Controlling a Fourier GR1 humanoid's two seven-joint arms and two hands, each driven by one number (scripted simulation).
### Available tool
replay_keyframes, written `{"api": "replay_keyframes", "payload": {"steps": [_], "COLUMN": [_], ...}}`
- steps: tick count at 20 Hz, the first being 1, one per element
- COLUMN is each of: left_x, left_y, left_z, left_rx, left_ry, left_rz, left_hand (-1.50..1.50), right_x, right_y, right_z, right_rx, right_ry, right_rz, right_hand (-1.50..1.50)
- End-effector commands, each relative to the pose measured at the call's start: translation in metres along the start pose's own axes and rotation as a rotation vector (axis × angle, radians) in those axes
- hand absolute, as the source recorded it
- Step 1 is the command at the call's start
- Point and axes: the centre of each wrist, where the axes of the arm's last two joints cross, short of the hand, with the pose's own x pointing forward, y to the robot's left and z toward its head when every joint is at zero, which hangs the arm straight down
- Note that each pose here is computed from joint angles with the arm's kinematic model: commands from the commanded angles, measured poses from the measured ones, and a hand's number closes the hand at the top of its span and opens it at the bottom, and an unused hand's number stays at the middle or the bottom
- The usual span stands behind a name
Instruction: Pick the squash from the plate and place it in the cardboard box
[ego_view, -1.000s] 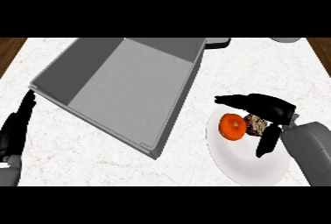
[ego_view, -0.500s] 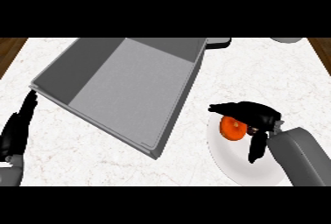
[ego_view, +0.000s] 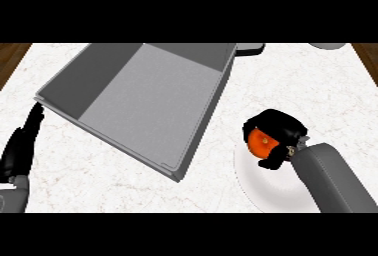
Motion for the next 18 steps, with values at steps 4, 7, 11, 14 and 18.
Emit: {"api": "replay_keyframes", "payload": {"steps": [4, 7, 11, 14, 18], "left_x": [-0.006, -0.004, 0.009, 0.012, 0.005], "left_y": [0.012, 0.003, 0.000, -0.006, 0.013], "left_z": [0.007, -0.008, -0.024, 0.002, 0.005], "left_rx": [0.012, -0.016, 0.007, -0.021, -0.005], "left_ry": [-0.002, -0.007, 0.010, 0.003, 0.007], "left_rz": [-0.009, -0.004, 0.008, 0.003, -0.010], "left_hand": [0.00, 0.00, 0.00, 0.00, 0.00], "right_x": [0.000, 0.006, 0.002, 0.000, 0.022], "right_y": [-0.014, -0.058, -0.073, -0.083, -0.126], "right_z": [-0.008, -0.041, -0.028, -0.019, 0.003], "right_rx": [-0.155, -0.193, -0.335, -0.426, -0.610], "right_ry": [0.070, 0.134, 0.163, 0.180, 0.076], "right_rz": [0.071, 0.106, 0.180, 0.202, 0.203], "right_hand": [1.50, 1.50, 1.50, 1.50, 1.50]}}
